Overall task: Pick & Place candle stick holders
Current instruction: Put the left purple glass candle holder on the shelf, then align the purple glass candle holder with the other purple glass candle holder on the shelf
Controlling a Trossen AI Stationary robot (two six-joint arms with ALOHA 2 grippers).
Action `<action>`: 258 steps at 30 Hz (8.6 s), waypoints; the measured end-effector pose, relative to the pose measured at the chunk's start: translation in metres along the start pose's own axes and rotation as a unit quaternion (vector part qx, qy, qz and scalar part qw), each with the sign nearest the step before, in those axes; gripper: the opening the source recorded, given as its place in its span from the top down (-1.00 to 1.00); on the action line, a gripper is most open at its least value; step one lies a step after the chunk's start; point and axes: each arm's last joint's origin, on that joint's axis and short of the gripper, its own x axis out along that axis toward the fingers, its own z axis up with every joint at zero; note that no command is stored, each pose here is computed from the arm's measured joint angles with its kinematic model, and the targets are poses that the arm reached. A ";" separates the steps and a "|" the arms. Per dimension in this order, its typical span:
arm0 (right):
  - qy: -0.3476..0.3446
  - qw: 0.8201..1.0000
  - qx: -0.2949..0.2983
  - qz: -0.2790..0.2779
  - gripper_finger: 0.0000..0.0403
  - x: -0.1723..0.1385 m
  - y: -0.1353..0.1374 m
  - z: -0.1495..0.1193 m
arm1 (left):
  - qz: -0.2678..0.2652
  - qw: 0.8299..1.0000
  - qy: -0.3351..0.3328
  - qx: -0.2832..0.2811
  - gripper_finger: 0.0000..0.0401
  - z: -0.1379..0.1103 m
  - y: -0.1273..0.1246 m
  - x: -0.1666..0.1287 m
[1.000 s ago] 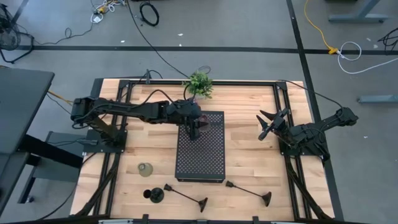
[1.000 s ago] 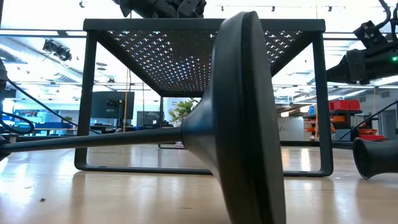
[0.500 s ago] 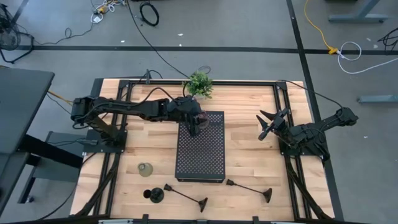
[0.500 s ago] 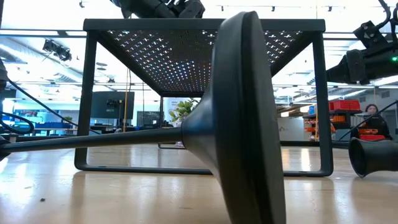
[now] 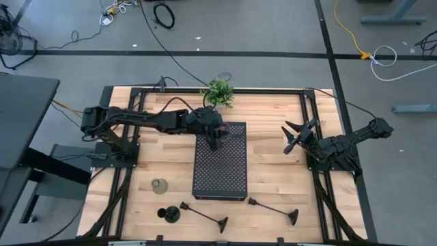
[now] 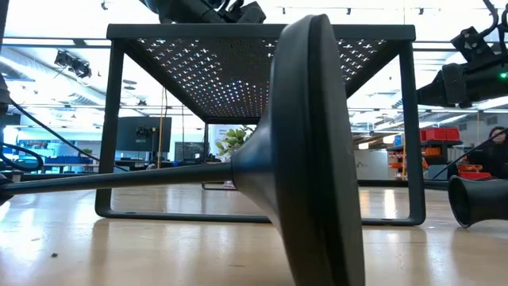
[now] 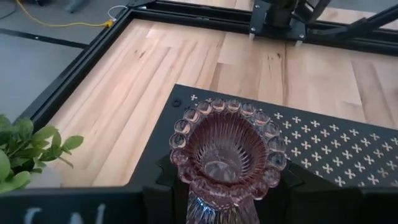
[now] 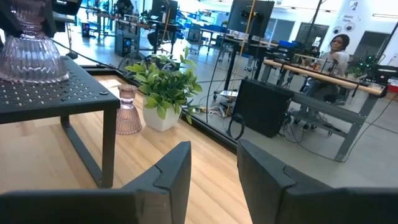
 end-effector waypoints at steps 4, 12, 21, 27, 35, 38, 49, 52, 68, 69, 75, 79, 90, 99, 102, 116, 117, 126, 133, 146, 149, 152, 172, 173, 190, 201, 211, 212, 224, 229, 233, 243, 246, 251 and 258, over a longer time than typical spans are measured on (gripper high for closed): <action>-0.001 1.000 0.002 0.000 0.35 0.000 0.000 0.000 | 0.008 1.000 0.002 0.000 0.32 -0.001 0.001 0.002; -0.002 1.000 0.005 0.000 0.35 0.000 0.000 0.001 | -0.001 1.000 0.006 -0.004 0.16 -0.002 0.000 0.001; -0.002 1.000 0.004 0.000 0.35 0.000 0.000 0.001 | -0.026 0.999 -0.024 -0.018 0.34 0.002 -0.002 0.005; -0.002 1.000 0.005 0.000 0.35 0.000 0.000 0.001 | -0.024 0.998 -0.044 -0.033 0.12 0.006 -0.002 0.005; -0.002 1.000 0.006 0.000 0.35 0.000 0.000 0.001 | -0.039 0.996 -0.069 -0.034 0.26 0.011 -0.004 0.004; -0.002 1.000 0.006 0.000 0.35 0.000 0.000 0.001 | -0.041 0.995 -0.079 -0.035 0.27 0.012 -0.005 0.005; -0.003 1.000 0.007 0.000 0.35 0.000 0.000 0.001 | -0.035 0.994 -0.096 -0.039 0.25 0.003 -0.005 0.035; -0.003 1.000 0.007 0.000 0.35 0.000 0.000 0.001 | -0.033 0.993 -0.106 -0.041 0.29 0.003 -0.004 0.038; -0.003 1.000 0.007 0.000 0.35 0.000 0.000 0.001 | -0.041 0.992 -0.114 -0.040 0.24 0.004 -0.007 0.037; -0.003 1.000 0.007 0.000 0.35 0.000 0.000 0.001 | -0.042 0.992 -0.114 -0.040 0.24 0.004 -0.007 0.037; -0.003 1.000 0.007 0.000 0.35 0.000 0.000 0.001 | -0.045 0.992 -0.114 -0.039 0.13 0.004 -0.009 0.037; -0.003 1.000 0.007 0.000 0.35 0.000 0.000 0.001 | -0.042 0.992 -0.115 -0.039 0.00 0.004 -0.009 0.037; -0.003 1.000 0.007 0.000 0.35 0.000 0.000 0.001 | -0.039 0.991 -0.128 -0.027 -0.25 0.010 -0.008 0.030; -0.003 1.000 0.007 0.000 0.35 0.000 0.000 0.001 | -0.039 0.992 -0.120 -0.014 -0.26 0.021 -0.006 0.001; -0.003 1.000 0.007 0.000 0.35 0.000 0.000 0.001 | -0.024 0.996 -0.090 0.001 -0.26 0.022 -0.002 -0.018; -0.003 1.000 0.007 -0.001 0.35 0.000 0.000 0.001 | 0.203 0.973 0.109 0.010 -0.26 -0.037 0.034 -0.072; -0.003 1.000 0.007 0.000 0.35 0.000 0.000 0.001 | 0.209 0.972 0.107 -0.003 -0.26 -0.044 0.038 -0.071; -0.004 1.000 0.008 0.009 0.35 0.000 0.000 0.001 | 0.262 0.956 0.055 -0.120 -0.26 -0.095 0.075 -0.071; -0.005 1.000 0.008 0.013 0.35 0.000 0.001 0.001 | 0.290 0.945 0.068 -0.137 -0.26 -0.115 0.087 -0.070; -0.005 1.000 0.008 0.013 0.35 0.000 0.001 0.001 | 0.286 0.945 -0.039 -0.152 -0.26 -0.157 0.096 -0.065; -0.005 1.000 0.008 0.013 0.35 0.000 0.001 0.001 | 0.271 0.947 -0.073 -0.153 -0.26 -0.165 0.096 -0.066; -0.005 1.000 0.008 0.013 0.35 0.000 0.001 0.001 | 0.297 0.937 -0.093 -0.157 -0.25 -0.172 0.097 -0.067; -0.005 1.000 0.008 0.013 0.35 0.000 0.001 0.001 | 0.231 0.967 -0.075 -0.078 -0.25 -0.192 0.128 -0.025; -0.005 1.000 0.008 0.013 0.35 0.000 0.001 0.001 | 0.218 0.970 -0.080 -0.076 -0.25 -0.193 0.130 -0.024; -0.005 1.000 0.008 0.013 0.35 0.000 0.001 0.001 | 0.050 0.986 -0.153 0.041 -0.05 -0.184 0.135 -0.014; -0.005 1.000 0.008 0.013 0.35 0.000 0.001 0.002 | 0.038 0.987 -0.149 0.055 0.02 -0.180 0.140 0.003; -0.005 1.000 0.008 0.013 0.35 0.000 0.001 0.002 | 0.002 0.988 -0.142 0.060 -0.01 -0.182 0.146 0.028; -0.005 1.000 0.008 0.013 0.35 0.000 0.001 0.001 | -0.001 0.988 -0.144 0.059 -0.02 -0.180 0.147 0.030; -0.005 1.000 0.008 0.013 0.35 0.000 0.001 0.001 | -0.035 0.983 -0.164 0.071 -0.14 -0.171 0.147 0.034; -0.005 1.000 0.008 0.013 0.35 0.000 0.001 0.001 | -0.039 0.983 -0.164 0.073 -0.14 -0.171 0.147 0.034; -0.005 1.000 0.008 0.013 0.35 0.000 0.001 0.002 | -0.032 0.983 -0.163 0.072 -0.18 -0.171 0.148 0.034; -0.005 1.000 0.008 0.013 0.35 0.000 0.001 0.002 | -0.033 0.984 -0.161 0.071 -0.28 -0.171 0.147 0.034; -0.005 1.000 0.008 0.013 0.35 0.000 0.001 0.002 | -0.041 0.983 -0.160 0.075 -0.28 -0.172 0.146 0.035; -0.005 1.000 0.008 0.013 0.35 0.000 0.001 0.001 | -0.046 0.984 -0.155 0.075 -0.28 -0.173 0.146 0.035; -0.005 1.000 0.008 0.013 0.35 0.000 0.001 0.001 | -0.054 0.984 -0.149 0.076 -0.28 -0.176 0.151 0.033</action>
